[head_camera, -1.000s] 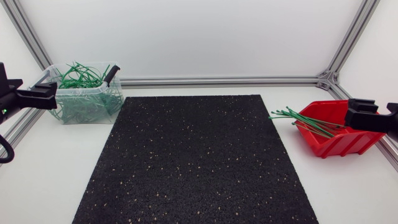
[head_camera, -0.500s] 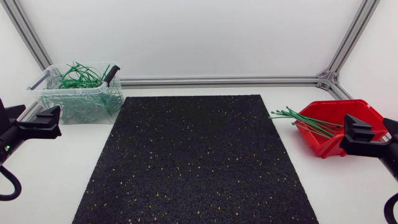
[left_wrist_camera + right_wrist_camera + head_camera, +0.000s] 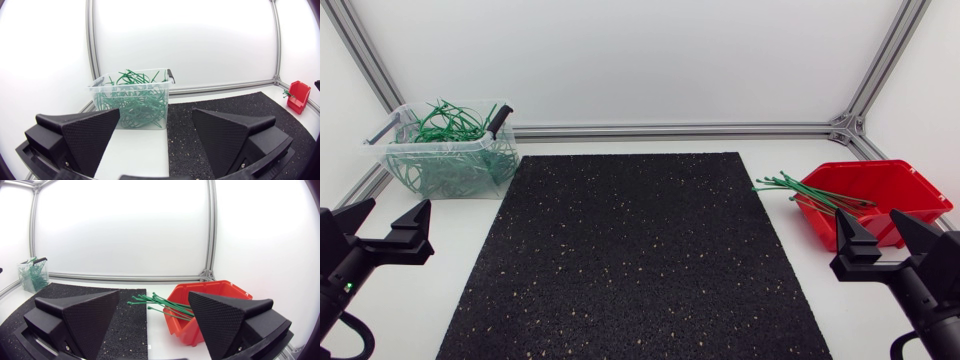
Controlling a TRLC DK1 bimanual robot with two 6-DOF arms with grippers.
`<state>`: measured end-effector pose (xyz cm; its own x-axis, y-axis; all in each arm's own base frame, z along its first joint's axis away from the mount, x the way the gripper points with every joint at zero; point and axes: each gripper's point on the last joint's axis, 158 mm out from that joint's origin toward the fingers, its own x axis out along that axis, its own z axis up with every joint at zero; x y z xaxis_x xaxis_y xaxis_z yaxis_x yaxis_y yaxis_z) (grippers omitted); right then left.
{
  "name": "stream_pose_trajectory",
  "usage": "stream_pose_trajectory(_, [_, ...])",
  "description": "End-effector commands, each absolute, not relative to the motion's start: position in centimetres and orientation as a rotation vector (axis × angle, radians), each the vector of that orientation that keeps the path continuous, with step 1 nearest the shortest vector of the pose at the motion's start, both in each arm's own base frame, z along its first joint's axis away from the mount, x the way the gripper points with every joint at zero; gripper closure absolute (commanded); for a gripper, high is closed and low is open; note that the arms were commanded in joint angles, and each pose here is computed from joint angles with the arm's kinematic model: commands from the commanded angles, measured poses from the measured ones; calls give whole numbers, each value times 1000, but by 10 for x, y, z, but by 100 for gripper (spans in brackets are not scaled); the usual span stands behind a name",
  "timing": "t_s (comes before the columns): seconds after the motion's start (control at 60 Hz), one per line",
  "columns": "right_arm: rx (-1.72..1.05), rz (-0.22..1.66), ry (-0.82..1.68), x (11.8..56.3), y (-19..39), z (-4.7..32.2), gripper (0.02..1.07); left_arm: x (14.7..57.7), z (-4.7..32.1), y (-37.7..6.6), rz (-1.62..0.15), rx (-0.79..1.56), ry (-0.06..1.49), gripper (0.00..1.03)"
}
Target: Take a green cable tie from the red box, thread the tail through the head to close it, then place it in the transparent bin on the left.
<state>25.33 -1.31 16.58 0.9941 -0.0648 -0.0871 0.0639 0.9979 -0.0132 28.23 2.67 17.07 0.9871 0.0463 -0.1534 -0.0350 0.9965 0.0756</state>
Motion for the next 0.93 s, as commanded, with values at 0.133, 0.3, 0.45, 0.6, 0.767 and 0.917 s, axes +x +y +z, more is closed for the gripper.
stream_pose_trajectory(0.133, [0,-10,57,254,-2,149,7,272,156,17,26,41,147,3])
stream_pose_trajectory(0.3, [0,-10,57,254,-2,149,7,265,149,10,14,29,131,3])
stream_pose_trajectory(0.45, [0,-10,57,254,-2,149,7,260,142,4,2,17,117,3])
stream_pose_trajectory(0.6, [0,-10,57,254,-2,149,7,256,135,-1,-9,5,103,3])
stream_pose_trajectory(0.767, [0,-10,57,254,-2,149,7,255,131,-3,-14,-1,97,3])
stream_pose_trajectory(0.917, [0,-10,57,254,-2,149,7,255,131,-3,-14,-1,97,3])
